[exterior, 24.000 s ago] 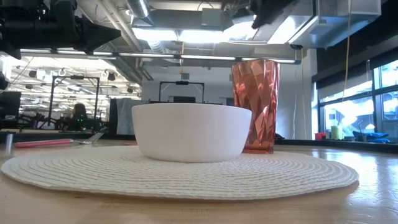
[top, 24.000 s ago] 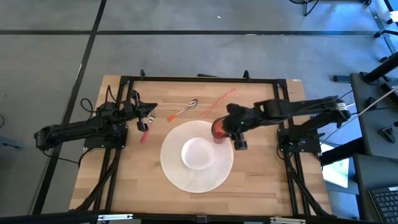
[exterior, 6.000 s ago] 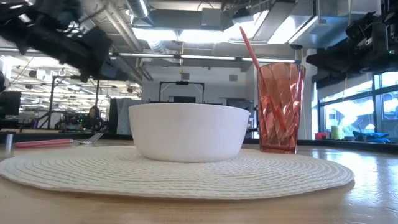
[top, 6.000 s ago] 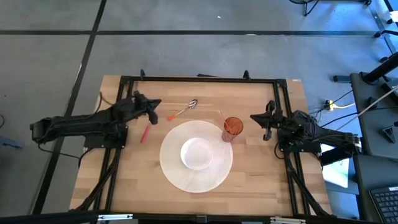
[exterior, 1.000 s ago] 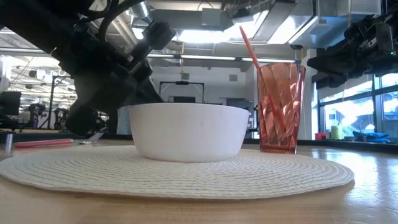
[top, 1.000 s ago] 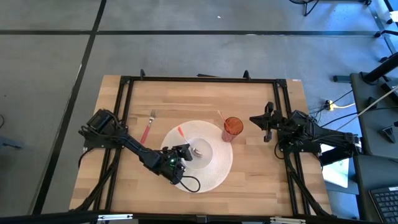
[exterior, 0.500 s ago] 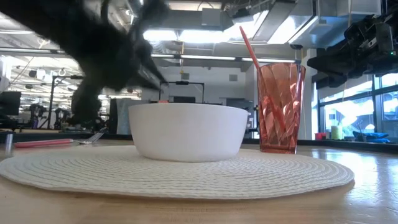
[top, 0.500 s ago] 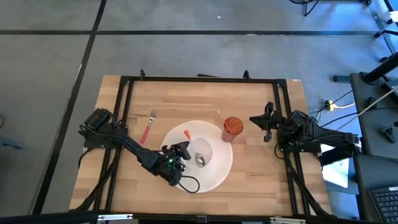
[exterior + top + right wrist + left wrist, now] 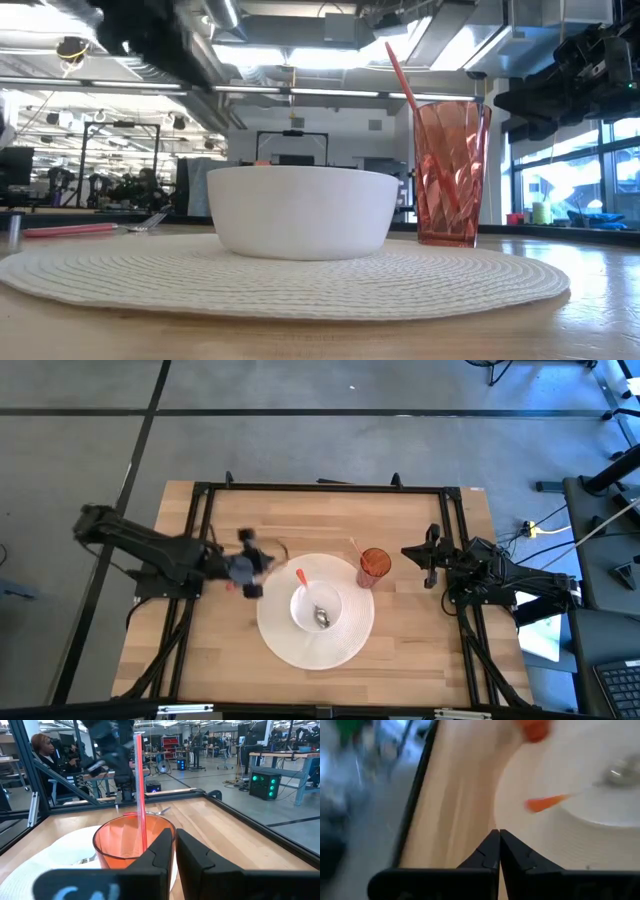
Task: Pick & Place Utensil
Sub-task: Put the pink fork into the white bowl on the mat
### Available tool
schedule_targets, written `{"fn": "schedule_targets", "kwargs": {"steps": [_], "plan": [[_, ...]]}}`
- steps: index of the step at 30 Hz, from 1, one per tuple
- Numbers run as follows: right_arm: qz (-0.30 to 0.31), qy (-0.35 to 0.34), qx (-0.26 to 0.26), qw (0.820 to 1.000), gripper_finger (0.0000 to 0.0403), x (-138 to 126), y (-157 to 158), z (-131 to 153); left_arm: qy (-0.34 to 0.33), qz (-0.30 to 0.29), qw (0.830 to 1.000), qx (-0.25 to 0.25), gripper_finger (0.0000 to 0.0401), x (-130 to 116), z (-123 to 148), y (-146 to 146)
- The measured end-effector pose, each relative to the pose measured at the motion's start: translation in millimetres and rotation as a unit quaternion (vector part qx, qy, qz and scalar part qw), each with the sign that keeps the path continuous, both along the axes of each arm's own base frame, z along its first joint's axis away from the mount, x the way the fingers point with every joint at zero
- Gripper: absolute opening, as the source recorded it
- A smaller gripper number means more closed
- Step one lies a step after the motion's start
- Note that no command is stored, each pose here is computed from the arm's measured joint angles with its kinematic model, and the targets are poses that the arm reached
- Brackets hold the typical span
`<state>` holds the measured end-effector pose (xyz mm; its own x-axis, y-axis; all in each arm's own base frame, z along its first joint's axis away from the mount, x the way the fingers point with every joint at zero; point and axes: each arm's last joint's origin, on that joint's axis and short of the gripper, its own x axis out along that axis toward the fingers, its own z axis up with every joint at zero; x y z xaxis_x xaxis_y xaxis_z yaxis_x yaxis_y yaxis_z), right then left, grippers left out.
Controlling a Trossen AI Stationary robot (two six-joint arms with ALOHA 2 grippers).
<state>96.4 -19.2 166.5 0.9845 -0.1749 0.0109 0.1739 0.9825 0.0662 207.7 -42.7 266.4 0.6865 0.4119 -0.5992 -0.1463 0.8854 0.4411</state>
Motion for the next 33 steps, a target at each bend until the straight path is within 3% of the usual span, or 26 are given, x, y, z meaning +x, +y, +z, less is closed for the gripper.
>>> {"fn": "schedule_targets", "kwargs": {"steps": [3,6,11,17,25,29,33], "plan": [[0.0,0.0,-0.002,1.0,0.0026,0,0,0,-0.05,0.118,0.989,-0.077,0.0003,-23,-16,27],[0.0,0.001,-0.003,1.0,0.0026,0,0,0,-0.096,0.229,0.962,-0.114,0.0001,-39,-35,45],[0.0,0.0,-0.001,1.0,0.0026,0,0,0,-0.104,0.285,0.942,-0.143,0.0002,-51,-69,54],[0.0,0.0,-0.001,1.0,0.0026,0,0,0,-0.136,0.292,0.936,-0.141,0.0002,-58,-99,57],[0.0,0.0,0.0,1.0,0.0026,0,0,0,-0.194,0.287,0.924,-0.162,0.0001,-68,-109,74],[0.0,0.0,-0.001,1.0,0.0026,0,0,0,-0.237,0.211,0.932,-0.173,0.0001,-64,-96,88],[-0.001,0.0,-0.001,1.0,0.0026,0,0,0,-0.307,0.128,0.921,-0.206,0.0001,-62,-81,107]]}}
